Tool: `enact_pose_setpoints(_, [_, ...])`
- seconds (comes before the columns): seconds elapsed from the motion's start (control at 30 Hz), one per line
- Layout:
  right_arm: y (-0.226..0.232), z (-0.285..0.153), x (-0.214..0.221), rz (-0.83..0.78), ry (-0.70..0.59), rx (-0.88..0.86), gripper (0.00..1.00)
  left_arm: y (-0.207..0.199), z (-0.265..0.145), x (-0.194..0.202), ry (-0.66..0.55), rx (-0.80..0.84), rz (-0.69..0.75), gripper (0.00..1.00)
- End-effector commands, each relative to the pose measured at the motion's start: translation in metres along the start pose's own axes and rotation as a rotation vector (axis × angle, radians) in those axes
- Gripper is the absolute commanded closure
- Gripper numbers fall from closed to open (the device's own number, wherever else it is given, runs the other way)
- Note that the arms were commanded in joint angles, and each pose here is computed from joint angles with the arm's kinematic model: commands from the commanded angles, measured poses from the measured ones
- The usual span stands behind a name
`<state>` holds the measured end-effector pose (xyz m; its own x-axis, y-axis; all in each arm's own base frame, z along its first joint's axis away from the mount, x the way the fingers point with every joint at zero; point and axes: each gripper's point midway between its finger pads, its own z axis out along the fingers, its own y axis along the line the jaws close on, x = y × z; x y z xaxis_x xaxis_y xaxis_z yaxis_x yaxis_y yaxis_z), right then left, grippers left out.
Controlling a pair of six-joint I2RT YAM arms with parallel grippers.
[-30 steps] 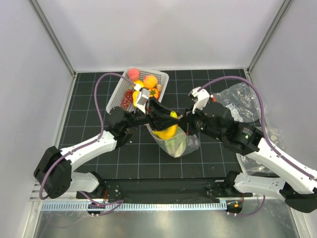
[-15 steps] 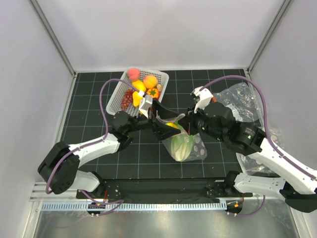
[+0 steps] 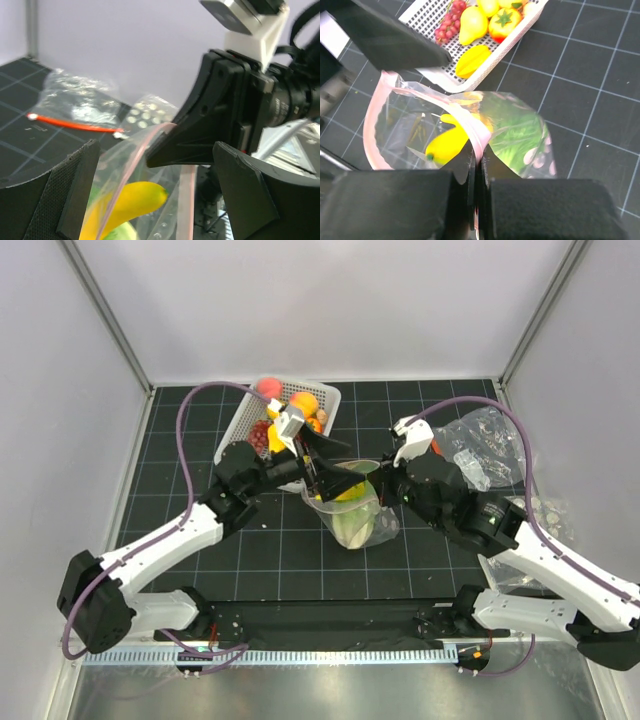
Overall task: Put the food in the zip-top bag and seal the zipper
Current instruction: Place the fake fruit in the zipper food storage bag, then pick up the fake fruit from the bin.
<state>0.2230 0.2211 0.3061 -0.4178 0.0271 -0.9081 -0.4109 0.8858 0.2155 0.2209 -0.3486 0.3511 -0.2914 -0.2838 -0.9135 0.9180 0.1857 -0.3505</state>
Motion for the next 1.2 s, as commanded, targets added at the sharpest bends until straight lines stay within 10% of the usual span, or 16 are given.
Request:
enact_pose_setpoints(0.0, [-0.003, -0.009, -0.036, 0.041, -0.161, 0.009, 0.99, 0.011, -0.007, -0.023, 0.033, -0.148, 0.063, 0.0])
enact_pose_setpoints(0.2, [-0.022, -0.002, -0.035, 0.042, -0.251, 0.094, 0.99, 0.085, -0.046, -0.06, 0.009, -0.687, 0.083, 0.0])
enact_pose_setpoints(0.63, [-0.063, -0.024, -0.063, 0.031, -0.344, 0.323, 0.99, 0.221, -0.082, -0.041, 0.196, -1.053, -0.014, 0.0])
enact_pose_setpoints(1.17, [-0.046, 0.007, -0.02, 0.004, -0.229, 0.24, 0.99, 0.288, -0.12, 0.099, 0.935, -1.17, -0.168, 0.01])
